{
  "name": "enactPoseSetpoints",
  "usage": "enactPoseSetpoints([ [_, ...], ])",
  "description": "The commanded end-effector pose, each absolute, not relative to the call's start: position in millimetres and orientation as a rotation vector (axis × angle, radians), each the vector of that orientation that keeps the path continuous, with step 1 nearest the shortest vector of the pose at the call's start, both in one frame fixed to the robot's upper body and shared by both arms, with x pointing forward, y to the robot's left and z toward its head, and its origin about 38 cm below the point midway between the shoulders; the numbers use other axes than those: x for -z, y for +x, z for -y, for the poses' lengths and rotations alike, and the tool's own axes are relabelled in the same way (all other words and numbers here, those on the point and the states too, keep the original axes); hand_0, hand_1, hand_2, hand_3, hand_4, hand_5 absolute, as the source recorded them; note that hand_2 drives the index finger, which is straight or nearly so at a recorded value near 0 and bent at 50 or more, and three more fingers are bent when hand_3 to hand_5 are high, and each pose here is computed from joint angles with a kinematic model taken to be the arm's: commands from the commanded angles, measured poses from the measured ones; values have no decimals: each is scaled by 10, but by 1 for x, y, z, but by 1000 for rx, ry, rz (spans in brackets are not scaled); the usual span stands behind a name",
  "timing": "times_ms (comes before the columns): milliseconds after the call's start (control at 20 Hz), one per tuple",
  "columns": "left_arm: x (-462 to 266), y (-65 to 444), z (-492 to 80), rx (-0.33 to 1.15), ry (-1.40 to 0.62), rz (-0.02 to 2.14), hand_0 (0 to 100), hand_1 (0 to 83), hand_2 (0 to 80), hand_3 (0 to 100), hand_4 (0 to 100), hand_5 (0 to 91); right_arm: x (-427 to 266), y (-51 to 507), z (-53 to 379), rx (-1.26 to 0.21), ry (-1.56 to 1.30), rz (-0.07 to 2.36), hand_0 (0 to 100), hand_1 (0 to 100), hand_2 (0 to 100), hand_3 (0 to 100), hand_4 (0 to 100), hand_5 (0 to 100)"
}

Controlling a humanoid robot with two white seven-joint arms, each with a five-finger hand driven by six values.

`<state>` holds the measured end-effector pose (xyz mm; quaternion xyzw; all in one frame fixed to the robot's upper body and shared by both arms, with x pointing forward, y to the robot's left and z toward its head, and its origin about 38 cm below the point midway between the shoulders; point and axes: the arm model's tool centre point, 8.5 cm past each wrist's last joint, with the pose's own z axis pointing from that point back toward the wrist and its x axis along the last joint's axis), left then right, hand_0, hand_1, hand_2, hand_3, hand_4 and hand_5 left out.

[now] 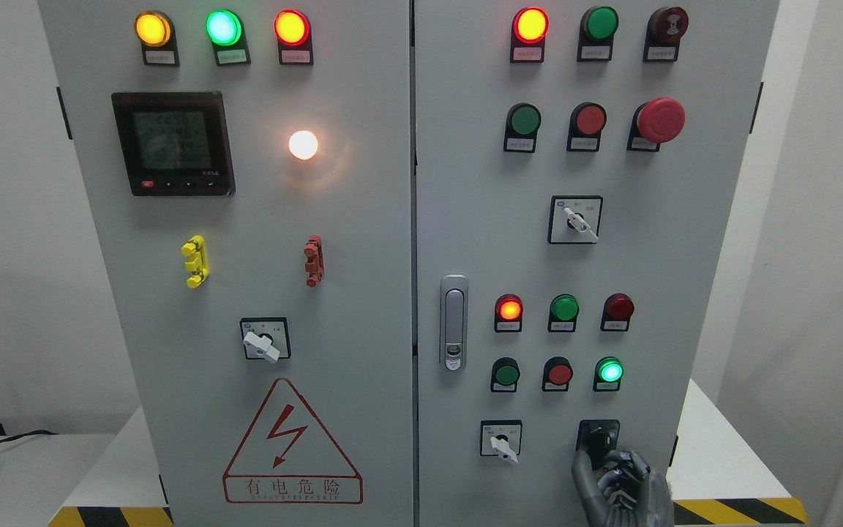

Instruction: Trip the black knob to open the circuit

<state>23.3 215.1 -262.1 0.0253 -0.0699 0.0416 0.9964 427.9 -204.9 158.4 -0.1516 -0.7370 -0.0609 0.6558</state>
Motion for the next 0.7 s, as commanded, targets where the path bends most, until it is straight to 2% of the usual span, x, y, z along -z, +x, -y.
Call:
enactPoseSetpoints([
  [0, 262, 24, -214, -53, 47, 141, 120, 389, 0, 0, 0, 0, -158, 428, 206, 132, -356, 1672, 340, 661, 610, 856, 874, 978],
  [651, 262, 24, -215, -53, 48, 141, 120, 389, 0, 0, 0, 0, -159, 427, 210, 118, -397, 1675, 335, 677, 586, 842, 858, 975],
])
